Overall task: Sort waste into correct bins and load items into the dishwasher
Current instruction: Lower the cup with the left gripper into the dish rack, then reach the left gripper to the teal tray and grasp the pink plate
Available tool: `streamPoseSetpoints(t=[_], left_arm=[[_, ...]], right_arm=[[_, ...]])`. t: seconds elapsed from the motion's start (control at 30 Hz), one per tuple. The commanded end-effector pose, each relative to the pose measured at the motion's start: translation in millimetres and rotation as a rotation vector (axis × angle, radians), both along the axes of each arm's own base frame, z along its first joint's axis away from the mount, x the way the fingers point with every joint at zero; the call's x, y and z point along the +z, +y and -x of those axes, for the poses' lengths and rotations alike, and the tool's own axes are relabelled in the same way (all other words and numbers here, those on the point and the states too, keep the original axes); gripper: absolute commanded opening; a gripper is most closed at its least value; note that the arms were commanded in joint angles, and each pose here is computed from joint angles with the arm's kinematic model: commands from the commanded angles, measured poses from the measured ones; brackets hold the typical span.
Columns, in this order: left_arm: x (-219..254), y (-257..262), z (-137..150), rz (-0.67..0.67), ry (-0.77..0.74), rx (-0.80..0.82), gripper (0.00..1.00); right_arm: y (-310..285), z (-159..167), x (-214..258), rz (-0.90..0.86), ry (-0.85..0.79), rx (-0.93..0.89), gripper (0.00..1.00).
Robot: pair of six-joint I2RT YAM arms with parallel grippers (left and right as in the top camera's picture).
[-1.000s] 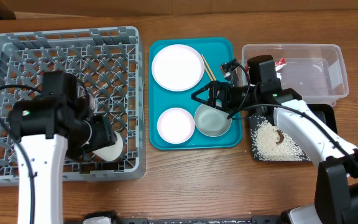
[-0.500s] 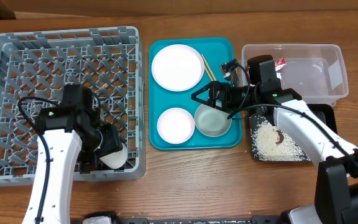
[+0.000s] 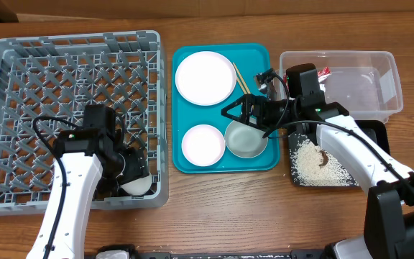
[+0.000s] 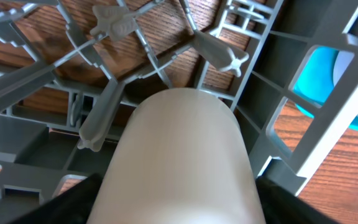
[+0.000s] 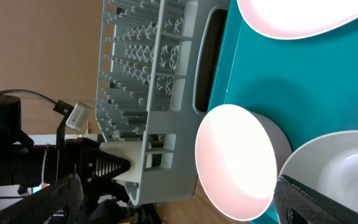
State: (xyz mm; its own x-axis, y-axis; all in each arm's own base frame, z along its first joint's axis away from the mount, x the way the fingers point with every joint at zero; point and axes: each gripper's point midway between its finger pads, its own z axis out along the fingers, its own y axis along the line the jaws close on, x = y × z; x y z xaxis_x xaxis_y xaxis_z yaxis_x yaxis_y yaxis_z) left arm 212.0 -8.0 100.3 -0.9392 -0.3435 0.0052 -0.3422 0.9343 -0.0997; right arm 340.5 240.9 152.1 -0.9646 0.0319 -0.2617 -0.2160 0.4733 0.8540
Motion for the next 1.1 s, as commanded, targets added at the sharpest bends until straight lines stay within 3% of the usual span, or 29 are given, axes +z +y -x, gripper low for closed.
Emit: streamPoseSetpoints(t=[0.0,0.27,0.47,0.57,0.63,0.77,1.07], left_arm=[[-2.9,0.3,1.3,-0.011,0.009,0.0,0.82],[0.3,-1.3,-4.6,0.0,-0.012,0.029,0.86],[43.9,-7.6,-28.5,0.038,-0.108,0.025,0.82],[73.1,-9.0,-40.1,0.037,-0.172,0.012,0.82],[93.0,-14.9,-50.0,0.035,-0.233,-0.032,0.82],[115.7,-49.8,-72.9,0.016,-0.379,-0.271,0.84],[74.2,-127.6,-114.9,0.001,-0.407,-0.573,0.9]], right_arm=[[1.6,1.2,-1.6,0.002,-0.008,0.009,1.0],[1.6,1.1,-1.5,0.001,-0.008,0.009,1.0],[-2.0,-0.5,23.1,-0.009,-0.052,-0.004,1.0],[-13.7,-2.0,38.4,0.068,-0.075,-0.075,0.99],[-28.4,-0.4,47.6,0.153,-0.087,-0.146,1.0],[-75.6,14.9,70.0,0.328,-0.114,-0.321,1.0],[-153.1,68.2,95.9,0.506,-0.116,-0.552,1.0]])
